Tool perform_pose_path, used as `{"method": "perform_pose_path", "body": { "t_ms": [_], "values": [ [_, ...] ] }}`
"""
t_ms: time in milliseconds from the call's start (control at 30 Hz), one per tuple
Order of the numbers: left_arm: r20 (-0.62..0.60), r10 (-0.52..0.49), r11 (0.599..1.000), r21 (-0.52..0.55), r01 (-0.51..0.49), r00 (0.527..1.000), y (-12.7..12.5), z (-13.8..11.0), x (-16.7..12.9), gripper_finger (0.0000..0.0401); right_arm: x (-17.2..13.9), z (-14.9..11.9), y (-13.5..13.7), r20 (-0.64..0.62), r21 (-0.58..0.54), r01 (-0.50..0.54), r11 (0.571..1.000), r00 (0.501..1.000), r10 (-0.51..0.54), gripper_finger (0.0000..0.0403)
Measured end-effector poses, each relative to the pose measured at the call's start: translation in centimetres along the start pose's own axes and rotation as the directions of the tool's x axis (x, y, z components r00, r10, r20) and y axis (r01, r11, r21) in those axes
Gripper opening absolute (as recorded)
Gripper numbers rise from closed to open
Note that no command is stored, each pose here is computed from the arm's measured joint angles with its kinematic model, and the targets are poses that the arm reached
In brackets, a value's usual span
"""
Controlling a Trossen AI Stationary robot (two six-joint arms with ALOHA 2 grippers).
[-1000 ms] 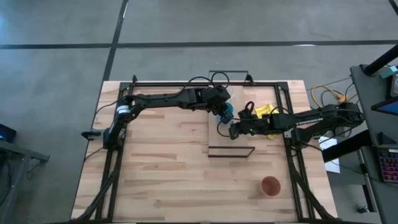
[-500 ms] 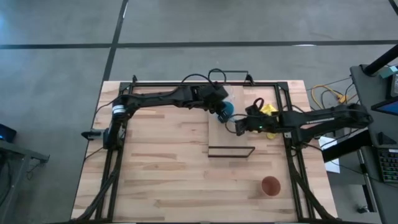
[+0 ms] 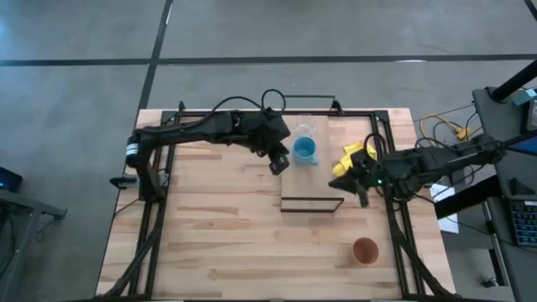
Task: Stack small to large cups/mugs on shelf
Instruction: Put the brown cup on the shelf
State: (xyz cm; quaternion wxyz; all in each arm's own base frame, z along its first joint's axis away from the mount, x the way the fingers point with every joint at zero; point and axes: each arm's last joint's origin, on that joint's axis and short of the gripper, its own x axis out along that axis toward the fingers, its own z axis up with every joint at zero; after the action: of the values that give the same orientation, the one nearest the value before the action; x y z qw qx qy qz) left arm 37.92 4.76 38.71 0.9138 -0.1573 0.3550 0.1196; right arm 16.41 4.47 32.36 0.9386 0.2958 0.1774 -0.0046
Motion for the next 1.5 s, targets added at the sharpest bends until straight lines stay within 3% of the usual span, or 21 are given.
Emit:
{"method": "perform_pose_path", "body": {
  "t_ms": [100,233,567,667,867,1000,1133,1233,1300,1400,1433,1500],
  "values": [
    [-0.03,-0.012,0.999,0.045,0.013,0.999,-0.9,-0.6,-1.0,0.0,-0.3,-0.2,1.7,-0.035,-0.134,-0.075,0.988,0.997,0.071,0.0009],
    [-0.085,-0.015,0.991,0.129,0.026,0.996,-1.7,-1.6,-0.9,0.0,-0.1,-0.5,4.1,-0.067,-0.336,-0.127,0.933,0.992,0.111,0.0009],
    [-0.103,-0.025,0.993,0.114,0.037,0.994,-2.5,-2.1,-0.8,0.0061,0.6,2.2,8.7,-0.051,-0.366,-0.143,0.92,0.99,0.133,0.0011],
    [-0.096,-0.029,0.996,0.079,0.036,0.995,-2.6,-2.0,-0.8,0.0084,0.9,3.1,9.8,-0.081,-0.418,-0.137,0.898,0.99,0.113,0.002],
    [-0.096,-0.031,0.996,0.077,0.039,0.995,-2.7,-2.1,-0.9,0.0109,1.9,4.4,11.8,-0.138,-0.469,-0.115,0.876,0.989,0.056,0.0058],
    [-0.116,-0.087,0.993,0.071,0.096,0.989,-2.9,-2.1,-0.9,0.0112,2.7,4.8,12.6,-0.17,-0.497,-0.075,0.864,0.985,-0.012,0.0085],
    [-0.13,-0.115,0.99,0.069,0.125,0.985,-3.1,-2.2,-0.9,0.0111,2.9,4.7,12.6,-0.254,-0.467,-0.021,0.884,0.961,-0.111,0.0101],
    [-0.136,-0.122,0.989,0.065,0.132,0.983,-3.2,-2.3,-0.9,0.0111,2.3,4.0,11.7,-0.392,-0.389,0.071,0.919,0.89,-0.234,0.0104],
    [-0.138,-0.122,0.991,0.031,0.128,0.983,-3.2,-2.3,-0.9,0.0111,1.6,3.2,10.8,-0.511,-0.309,0.205,0.929,0.788,-0.344,0.0104],
    [-0.139,-0.125,0.992,0.001,0.126,0.982,-3.2,-2.3,-0.9,0.0111,0.5,1.7,9.9,-0.653,-0.264,0.383,0.885,0.604,-0.456,0.0105],
    [-0.139,-0.125,0.992,-0.003,0.126,0.982,-3.2,-2.3,-0.9,0.0111,0.4,1.1,9.9,-0.679,-0.263,0.41,0.873,0.564,-0.47,0.0105],
    [-0.139,-0.127,0.992,-0.004,0.128,0.982,-3.2,-2.3,-1.0,0.0111,0.4,0.0,10.1,-0.712,-0.256,0.41,0.875,0.533,-0.458,0.0105]
  ]
}}
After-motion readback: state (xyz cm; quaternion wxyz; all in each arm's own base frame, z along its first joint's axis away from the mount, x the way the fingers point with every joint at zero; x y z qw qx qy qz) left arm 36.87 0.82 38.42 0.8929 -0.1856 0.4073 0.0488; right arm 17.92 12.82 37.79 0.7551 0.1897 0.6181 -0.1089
